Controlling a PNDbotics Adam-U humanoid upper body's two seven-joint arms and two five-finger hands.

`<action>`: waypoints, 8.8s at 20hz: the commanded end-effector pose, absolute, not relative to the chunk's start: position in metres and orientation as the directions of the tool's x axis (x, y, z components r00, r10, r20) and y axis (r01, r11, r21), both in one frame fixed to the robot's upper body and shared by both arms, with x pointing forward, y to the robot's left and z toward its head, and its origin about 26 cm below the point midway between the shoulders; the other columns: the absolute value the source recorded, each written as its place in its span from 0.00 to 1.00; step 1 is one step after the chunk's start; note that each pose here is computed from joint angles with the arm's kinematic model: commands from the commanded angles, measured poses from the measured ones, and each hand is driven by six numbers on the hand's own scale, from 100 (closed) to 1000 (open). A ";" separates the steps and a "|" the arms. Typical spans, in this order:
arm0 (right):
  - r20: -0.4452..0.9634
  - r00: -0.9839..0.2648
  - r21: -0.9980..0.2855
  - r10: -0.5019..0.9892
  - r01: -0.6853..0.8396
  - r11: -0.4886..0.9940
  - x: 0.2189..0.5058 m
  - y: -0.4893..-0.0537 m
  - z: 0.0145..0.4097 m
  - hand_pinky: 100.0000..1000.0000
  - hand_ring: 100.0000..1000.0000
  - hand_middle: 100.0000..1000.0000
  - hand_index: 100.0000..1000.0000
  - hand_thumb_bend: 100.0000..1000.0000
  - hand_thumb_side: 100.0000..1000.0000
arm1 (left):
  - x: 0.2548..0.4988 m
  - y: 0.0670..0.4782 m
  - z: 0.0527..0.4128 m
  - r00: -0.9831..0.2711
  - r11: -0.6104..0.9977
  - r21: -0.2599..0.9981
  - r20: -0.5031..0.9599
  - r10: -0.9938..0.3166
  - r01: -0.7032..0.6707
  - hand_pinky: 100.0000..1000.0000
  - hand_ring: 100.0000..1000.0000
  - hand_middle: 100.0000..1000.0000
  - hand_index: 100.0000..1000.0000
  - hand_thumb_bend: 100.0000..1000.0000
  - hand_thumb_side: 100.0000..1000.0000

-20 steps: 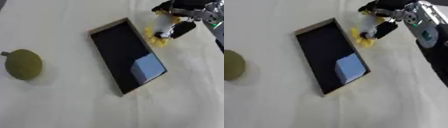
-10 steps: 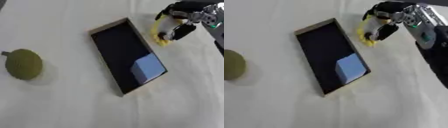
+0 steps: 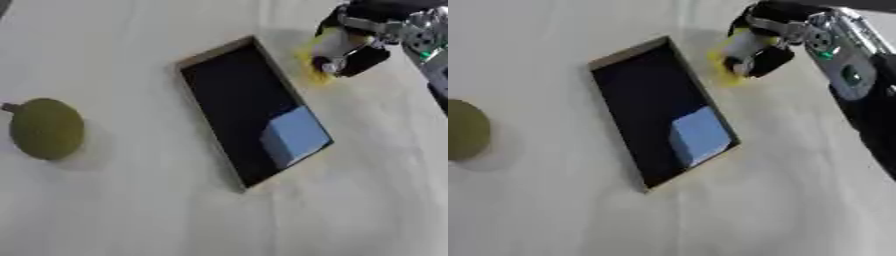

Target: Pick up objects on the table and place them in the box.

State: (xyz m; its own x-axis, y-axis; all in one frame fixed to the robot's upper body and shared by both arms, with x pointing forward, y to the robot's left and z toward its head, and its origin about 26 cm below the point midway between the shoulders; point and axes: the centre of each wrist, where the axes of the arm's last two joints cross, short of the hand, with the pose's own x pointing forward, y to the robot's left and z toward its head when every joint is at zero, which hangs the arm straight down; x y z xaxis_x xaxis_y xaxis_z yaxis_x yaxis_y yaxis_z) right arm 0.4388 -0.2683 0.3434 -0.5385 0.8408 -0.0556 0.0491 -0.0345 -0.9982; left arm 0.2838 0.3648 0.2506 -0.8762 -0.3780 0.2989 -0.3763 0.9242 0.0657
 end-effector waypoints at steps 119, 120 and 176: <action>0.150 -0.755 -0.781 0.638 0.306 0.545 0.276 -0.313 0.375 0.88 0.82 0.62 0.79 0.00 0.27 | 0.379 0.427 0.315 -0.661 -0.229 0.938 -0.347 -0.666 -0.261 0.92 0.94 0.81 0.93 0.09 0.29; 0.152 -0.756 -0.779 0.637 0.305 0.548 0.276 -0.313 0.374 0.88 0.82 0.62 0.79 0.00 0.27 | 0.382 0.425 0.315 -0.664 -0.251 0.936 -0.351 -0.660 -0.245 0.93 0.94 0.81 0.93 0.10 0.29; 0.273 -0.742 -0.763 0.613 0.221 0.607 0.282 -0.312 0.360 0.87 0.78 0.57 0.75 0.00 0.32 | 0.350 0.370 0.305 -0.837 -0.565 0.824 -0.339 -0.430 -0.043 1.00 0.99 0.86 0.92 0.23 0.99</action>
